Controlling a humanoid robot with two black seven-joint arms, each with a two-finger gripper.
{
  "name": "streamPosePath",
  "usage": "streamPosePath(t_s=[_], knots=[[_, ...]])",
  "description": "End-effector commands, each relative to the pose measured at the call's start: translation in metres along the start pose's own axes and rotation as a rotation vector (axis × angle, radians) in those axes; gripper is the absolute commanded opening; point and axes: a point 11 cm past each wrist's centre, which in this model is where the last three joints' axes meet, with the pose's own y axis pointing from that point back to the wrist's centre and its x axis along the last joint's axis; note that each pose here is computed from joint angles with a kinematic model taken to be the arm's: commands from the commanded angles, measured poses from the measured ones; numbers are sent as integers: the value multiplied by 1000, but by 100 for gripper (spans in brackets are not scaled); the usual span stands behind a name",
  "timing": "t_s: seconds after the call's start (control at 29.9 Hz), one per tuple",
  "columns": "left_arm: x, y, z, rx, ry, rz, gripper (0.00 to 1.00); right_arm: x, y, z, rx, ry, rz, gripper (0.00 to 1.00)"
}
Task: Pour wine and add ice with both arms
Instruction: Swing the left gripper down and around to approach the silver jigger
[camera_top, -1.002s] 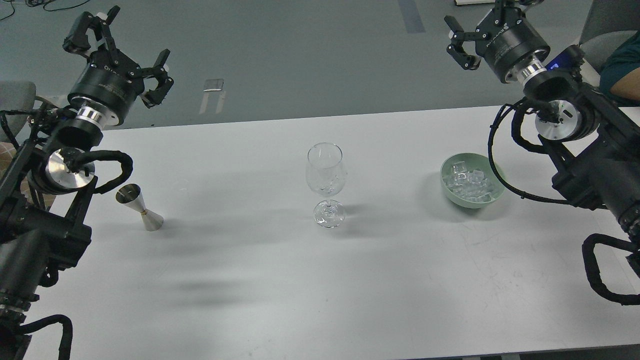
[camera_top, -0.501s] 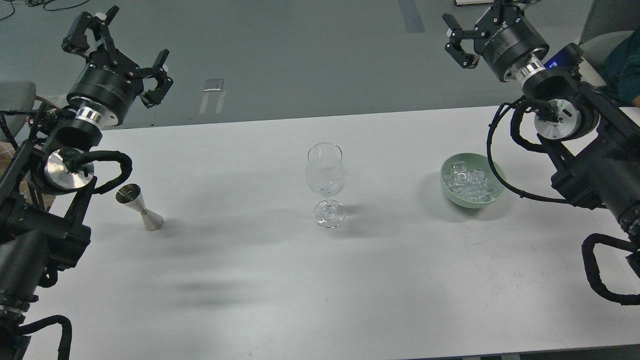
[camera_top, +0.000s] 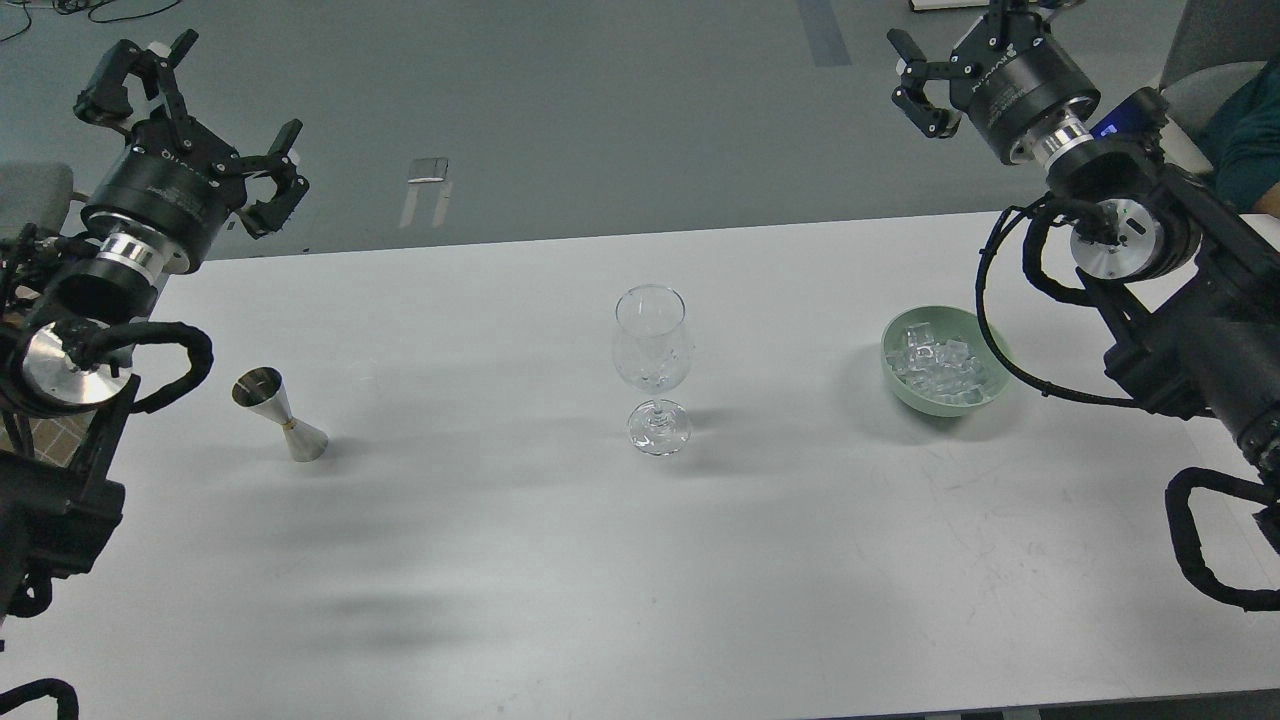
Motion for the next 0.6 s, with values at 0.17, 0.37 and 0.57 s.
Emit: streamPosePath(t_s=[0.17,0.37,0.57], knots=[[28,94,34,5,125,65,97,-1,0,5,-6,-6,-2,100],[32,177,29,-7,197,149,97,-1,2,10,-20,-4,0,100],[56,234,-7,-10,318,306,97,-3,3,17,-28,-16,-2,100]])
